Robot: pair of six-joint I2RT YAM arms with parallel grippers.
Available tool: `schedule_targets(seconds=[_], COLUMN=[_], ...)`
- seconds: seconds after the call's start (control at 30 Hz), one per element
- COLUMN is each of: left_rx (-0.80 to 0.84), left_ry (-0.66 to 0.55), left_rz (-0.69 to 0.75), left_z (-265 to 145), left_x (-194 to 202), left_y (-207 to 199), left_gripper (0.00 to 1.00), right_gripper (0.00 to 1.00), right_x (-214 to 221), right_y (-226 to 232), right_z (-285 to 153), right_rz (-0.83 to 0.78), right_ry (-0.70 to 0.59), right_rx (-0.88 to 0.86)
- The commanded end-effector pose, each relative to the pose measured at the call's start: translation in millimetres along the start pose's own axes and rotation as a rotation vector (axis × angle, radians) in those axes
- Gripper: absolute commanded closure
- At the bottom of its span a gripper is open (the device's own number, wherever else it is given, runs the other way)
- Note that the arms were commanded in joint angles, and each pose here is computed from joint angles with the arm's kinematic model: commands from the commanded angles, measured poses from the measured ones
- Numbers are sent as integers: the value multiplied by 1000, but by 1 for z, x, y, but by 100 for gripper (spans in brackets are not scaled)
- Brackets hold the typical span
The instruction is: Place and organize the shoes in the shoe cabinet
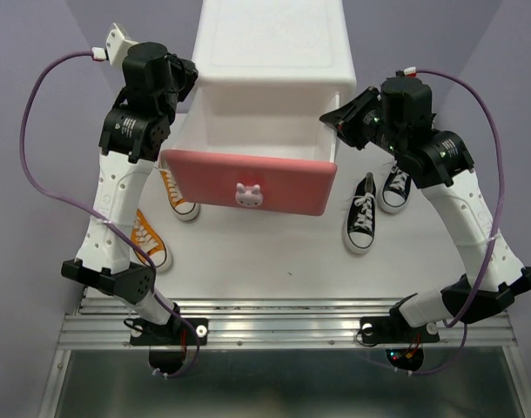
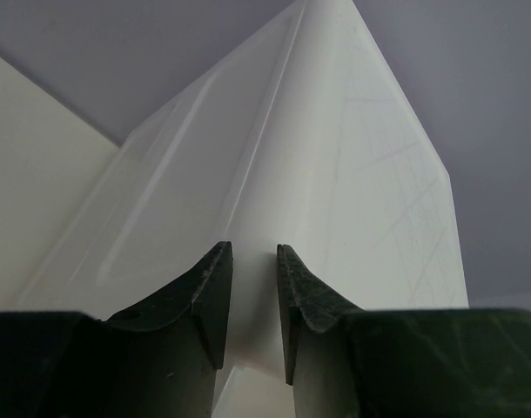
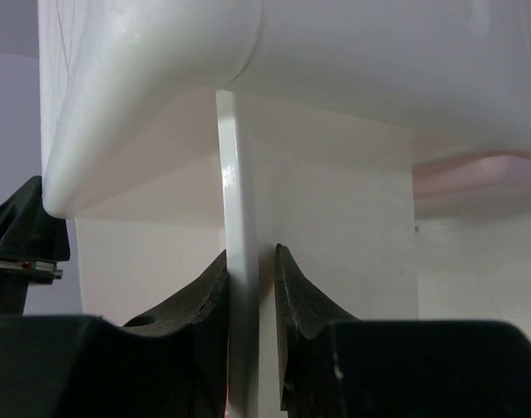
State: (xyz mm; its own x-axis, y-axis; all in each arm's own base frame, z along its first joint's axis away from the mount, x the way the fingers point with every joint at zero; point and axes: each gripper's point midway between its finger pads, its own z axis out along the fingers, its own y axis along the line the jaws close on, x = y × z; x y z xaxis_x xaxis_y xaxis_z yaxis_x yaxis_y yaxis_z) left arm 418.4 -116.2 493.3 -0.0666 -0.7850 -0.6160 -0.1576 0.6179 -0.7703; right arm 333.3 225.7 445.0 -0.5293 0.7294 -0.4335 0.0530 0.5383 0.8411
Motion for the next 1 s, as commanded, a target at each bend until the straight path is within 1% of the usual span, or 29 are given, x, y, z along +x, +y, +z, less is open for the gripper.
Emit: schedule_targets(seconds=[0.0, 0.03, 0.07, 0.13, 0.17, 0.23, 0.27, 0.3, 0.37, 0.4, 0.43, 0.47, 0.57, 0.67, 0.8, 0.97], left_rx=[102, 104, 104, 104, 105, 99, 101, 102, 94, 92, 94, 91, 82, 65, 52, 41], left_ry=[330, 334, 338, 343, 345, 338, 335, 332, 323, 323, 321, 322, 325, 328, 319, 328], left_rz=[30, 35, 34, 36, 35, 39, 39, 45, 50, 52, 59, 61, 70, 79, 94, 104], left_z=[-45, -46, -47, -48, -49, -49, -50, -50, -50, -50, -51, -50, -48, -44, -41, -33], left_x=[75, 76, 76, 77, 77, 75, 74, 73, 71, 70, 69, 69, 71, 73, 71, 74], left_y=[-21, -20, -20, -20, -20, -18, -18, -18, -17, -17, -17, -17, -14, -10, -6, -2], left_gripper=[71, 71, 71, 71, 70, 71, 70, 70, 70, 70, 70, 70, 70, 70, 70, 69], right_gripper=[99, 99, 96, 87, 83, 83, 83, 85, 94, 96, 98, 99, 99, 99, 99, 99], right_x=[5, 3, 7, 7, 7, 6, 6, 1, 0, 0, 1, 4, 10, 29, 40, 27], right_y=[67, 65, 56, 42, 36, 25, 18, 22, 19, 20, 26, 22, 16, 4, -6, -12], right_z=[-17, -17, -16, -8, -10, 0, 0, -2, -2, -5, -12, -17, -37, -57, -68, -70], right_rz=[48, 31, -11, -58, -124, -172, -225, -242, -294, -306, -325, -355, -389, -443, -489, -549], right_ry=[29, 19, 31, 21, 28, 25, 28, 13, 14, 17, 33, 54, 89, 198, 265, 209], right_rx=[-245, -232, -199, -140, -112, -48, -20, -26, -17, -19, -48, -42, -49, -58, -61, -22])
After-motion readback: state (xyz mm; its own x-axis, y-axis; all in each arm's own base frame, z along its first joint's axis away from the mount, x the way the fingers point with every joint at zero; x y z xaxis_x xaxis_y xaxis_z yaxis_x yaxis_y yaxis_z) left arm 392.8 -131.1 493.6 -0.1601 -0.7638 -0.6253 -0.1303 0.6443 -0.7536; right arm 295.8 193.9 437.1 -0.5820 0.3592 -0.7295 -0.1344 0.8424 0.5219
